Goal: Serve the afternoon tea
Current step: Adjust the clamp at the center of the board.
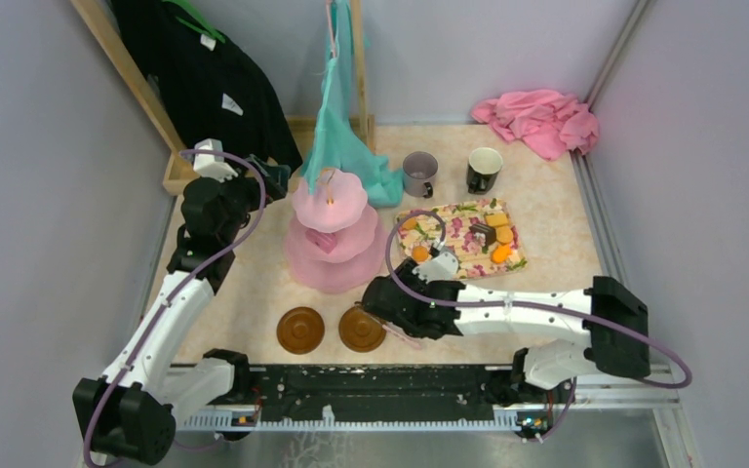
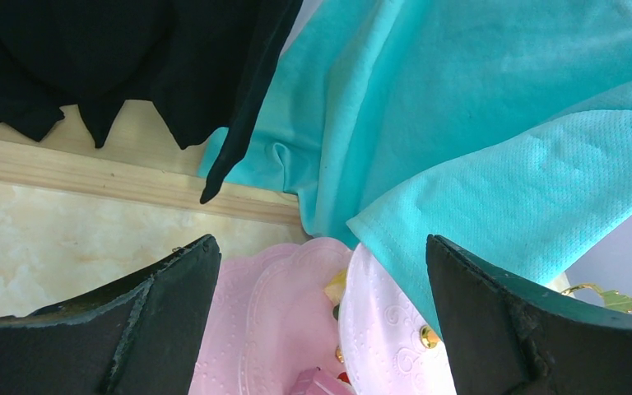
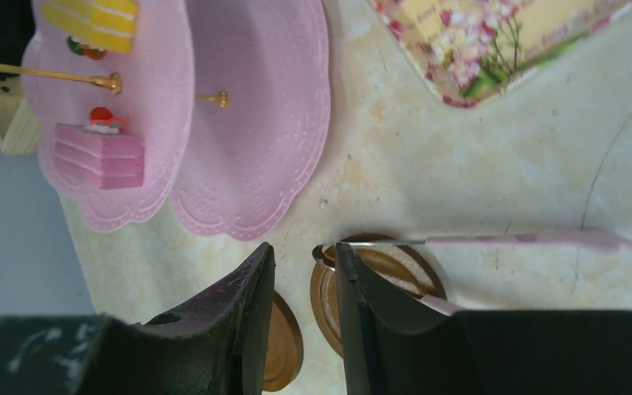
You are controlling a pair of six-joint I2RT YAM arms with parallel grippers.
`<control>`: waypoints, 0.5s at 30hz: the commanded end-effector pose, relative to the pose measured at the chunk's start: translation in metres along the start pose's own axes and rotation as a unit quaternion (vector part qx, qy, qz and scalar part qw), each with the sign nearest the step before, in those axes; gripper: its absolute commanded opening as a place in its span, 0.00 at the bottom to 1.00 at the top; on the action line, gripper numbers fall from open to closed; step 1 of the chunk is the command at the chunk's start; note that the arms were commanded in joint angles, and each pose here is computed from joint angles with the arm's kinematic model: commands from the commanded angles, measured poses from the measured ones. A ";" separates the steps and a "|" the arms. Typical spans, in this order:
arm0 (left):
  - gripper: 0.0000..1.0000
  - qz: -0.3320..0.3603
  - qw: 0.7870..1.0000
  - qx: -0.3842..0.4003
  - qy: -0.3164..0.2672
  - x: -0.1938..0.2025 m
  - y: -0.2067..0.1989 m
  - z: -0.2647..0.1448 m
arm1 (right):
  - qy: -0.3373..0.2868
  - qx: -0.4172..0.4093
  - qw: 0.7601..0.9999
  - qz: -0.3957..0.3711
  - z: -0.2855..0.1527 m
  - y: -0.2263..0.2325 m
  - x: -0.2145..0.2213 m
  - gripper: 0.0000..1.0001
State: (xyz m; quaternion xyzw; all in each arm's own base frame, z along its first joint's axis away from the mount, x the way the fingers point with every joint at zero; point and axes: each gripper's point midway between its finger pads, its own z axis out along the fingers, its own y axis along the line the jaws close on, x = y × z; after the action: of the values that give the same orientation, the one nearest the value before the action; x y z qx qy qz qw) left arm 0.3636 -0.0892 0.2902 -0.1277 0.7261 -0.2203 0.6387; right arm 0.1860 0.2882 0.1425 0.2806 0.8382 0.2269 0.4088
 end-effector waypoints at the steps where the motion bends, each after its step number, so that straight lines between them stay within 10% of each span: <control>1: 0.99 -0.008 1.000 0.003 -0.019 -0.013 -0.004 -0.004 | 0.019 0.074 0.986 0.149 0.002 0.005 0.005 0.31; 15: 0.99 -0.002 1.000 0.017 -0.020 -0.014 -0.008 -0.013 | 0.075 0.192 0.956 0.208 0.014 -0.009 0.057 0.31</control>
State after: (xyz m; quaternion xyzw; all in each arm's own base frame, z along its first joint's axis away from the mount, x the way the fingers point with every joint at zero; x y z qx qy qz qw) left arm 0.3589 -0.0887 0.2960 -0.1281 0.7213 -0.2241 0.6428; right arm 0.1654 0.3090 0.0899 0.4017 0.8628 0.1432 0.2716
